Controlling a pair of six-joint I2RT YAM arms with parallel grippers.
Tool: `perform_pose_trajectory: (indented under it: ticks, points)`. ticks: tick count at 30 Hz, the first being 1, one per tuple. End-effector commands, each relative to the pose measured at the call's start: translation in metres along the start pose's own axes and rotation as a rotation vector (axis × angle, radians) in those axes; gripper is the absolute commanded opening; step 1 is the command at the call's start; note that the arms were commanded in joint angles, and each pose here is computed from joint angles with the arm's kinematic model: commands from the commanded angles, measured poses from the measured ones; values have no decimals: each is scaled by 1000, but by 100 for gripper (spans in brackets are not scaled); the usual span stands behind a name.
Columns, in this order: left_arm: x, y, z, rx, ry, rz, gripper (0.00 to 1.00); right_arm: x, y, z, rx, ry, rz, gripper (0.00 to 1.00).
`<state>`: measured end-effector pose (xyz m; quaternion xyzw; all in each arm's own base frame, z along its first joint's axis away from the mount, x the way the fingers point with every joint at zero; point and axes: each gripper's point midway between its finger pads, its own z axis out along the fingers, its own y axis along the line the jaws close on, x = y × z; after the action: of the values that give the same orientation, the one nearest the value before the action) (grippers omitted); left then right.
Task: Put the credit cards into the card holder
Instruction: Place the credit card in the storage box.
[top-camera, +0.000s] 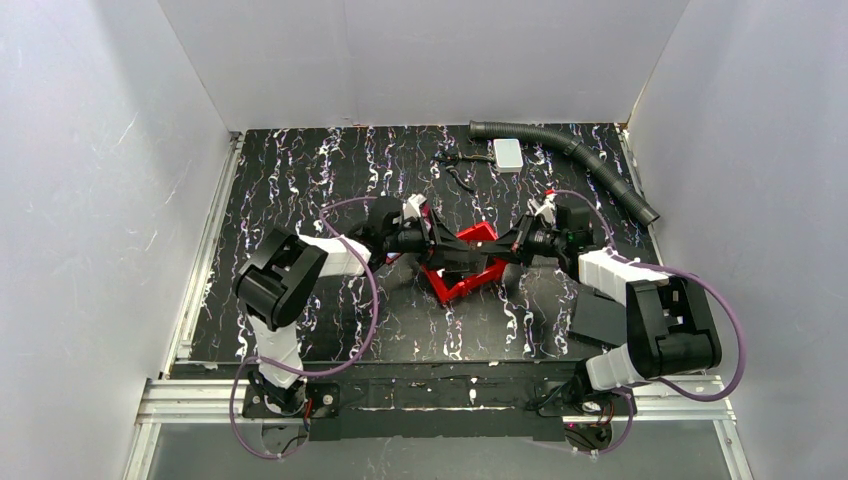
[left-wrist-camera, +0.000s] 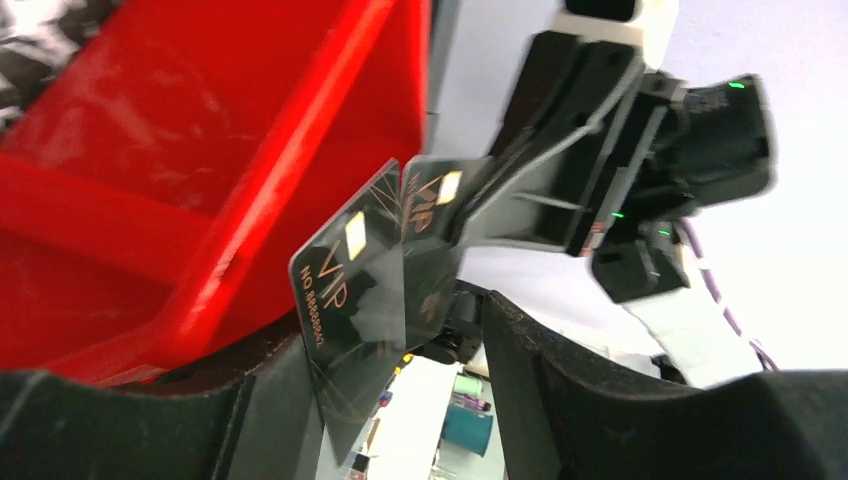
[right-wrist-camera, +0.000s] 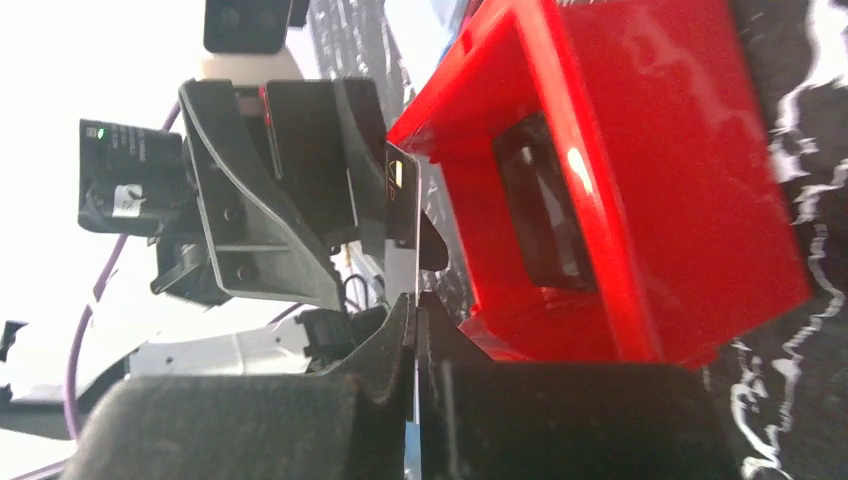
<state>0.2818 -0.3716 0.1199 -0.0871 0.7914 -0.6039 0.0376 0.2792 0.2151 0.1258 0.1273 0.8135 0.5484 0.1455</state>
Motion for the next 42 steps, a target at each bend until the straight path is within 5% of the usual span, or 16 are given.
perform_pose_trajectory:
  ticks: [1,8,13,18,20,24,28,33,42]
  points:
    - [0,28,-9,-215,-12,3,53,-21,-15,-8,167,-63,-31,1]
    - [-3,30,-10,-264,-14,30,38,-35,0,-16,202,-91,-91,1]
    - [-7,31,-11,-290,-27,73,8,-39,5,-18,218,-90,-141,1]
    - [-9,32,-20,-360,-45,131,2,-43,6,-19,317,-57,-310,1]
    - [-6,33,-27,-425,-29,157,7,-42,15,-17,325,-34,-386,1]
    - [7,2,-42,-358,-8,233,46,-35,46,-10,214,-6,-497,1]
    - [20,-41,-62,-207,48,277,73,-14,95,-2,-43,118,-594,1]
    - [19,-87,-102,-29,3,314,75,14,156,14,-316,229,-598,1]
    - [11,-109,-149,2,-197,295,69,25,206,20,-538,245,-460,1]
